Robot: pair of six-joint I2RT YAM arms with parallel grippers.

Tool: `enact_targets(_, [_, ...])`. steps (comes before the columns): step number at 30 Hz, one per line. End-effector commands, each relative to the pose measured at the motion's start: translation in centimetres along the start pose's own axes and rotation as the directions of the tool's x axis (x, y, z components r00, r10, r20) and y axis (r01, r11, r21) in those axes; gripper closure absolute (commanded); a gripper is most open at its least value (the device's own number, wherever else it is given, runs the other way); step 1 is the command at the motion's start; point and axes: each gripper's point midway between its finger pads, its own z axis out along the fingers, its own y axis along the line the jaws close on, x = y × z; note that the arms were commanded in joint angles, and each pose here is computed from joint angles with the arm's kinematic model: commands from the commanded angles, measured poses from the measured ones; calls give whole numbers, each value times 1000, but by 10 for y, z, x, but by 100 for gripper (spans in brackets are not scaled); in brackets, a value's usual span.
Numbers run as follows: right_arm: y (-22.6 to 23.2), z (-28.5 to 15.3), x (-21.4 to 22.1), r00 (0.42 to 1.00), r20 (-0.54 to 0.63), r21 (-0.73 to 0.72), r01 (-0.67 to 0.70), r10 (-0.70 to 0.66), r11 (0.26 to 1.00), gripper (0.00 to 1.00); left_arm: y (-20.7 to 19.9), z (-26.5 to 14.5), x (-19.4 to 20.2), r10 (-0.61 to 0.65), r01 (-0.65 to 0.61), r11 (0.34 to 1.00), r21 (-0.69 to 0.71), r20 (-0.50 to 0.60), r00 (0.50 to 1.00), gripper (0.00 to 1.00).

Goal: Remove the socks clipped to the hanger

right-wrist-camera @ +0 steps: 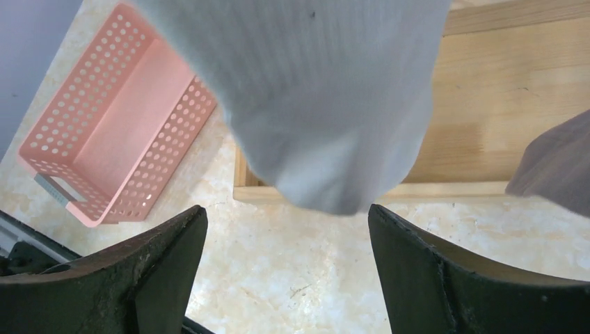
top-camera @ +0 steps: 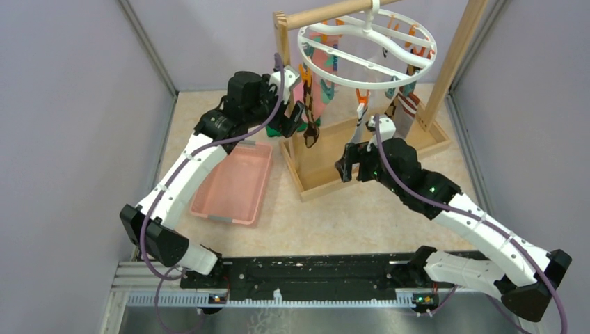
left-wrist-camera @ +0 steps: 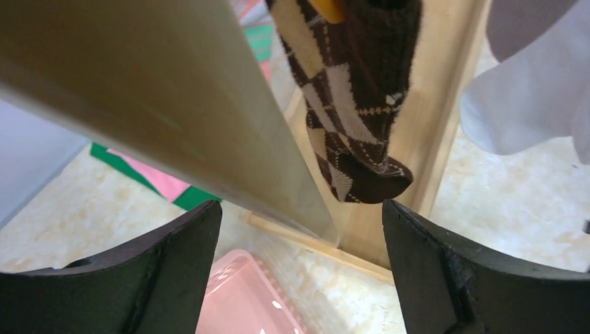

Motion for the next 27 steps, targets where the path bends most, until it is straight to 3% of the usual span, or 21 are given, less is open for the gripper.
enact_targets(1, [6,-5,-23,996,83,-44,-41,45,998,15,26,10,-18,38,-29,991,-131,72,997,9])
enact_targets(9, [14,-7,-39,993,105,-96,-40,50,995,15,60,8,-21,-6,22,973,-231,69,998,10])
enact_targets(14, [19,-18,-64,986,157,-138,-41,63,990,15,69,-5,-18,-18,34,970,-241,69,997,6])
enact_targets(19, [30,-23,-81,980,190,-186,-24,60,982,15,23,-24,-7,-18,18,1000,-20,4,1000,1])
enact_targets(22, [33,-30,-95,971,231,-198,-22,68,980,16,-11,-52,1,-32,29,994,103,21,999,1])
enact_targets(27, [23,-33,-121,955,293,-119,-7,42,993,20,-50,-88,21,-25,22,970,244,9,1000,1])
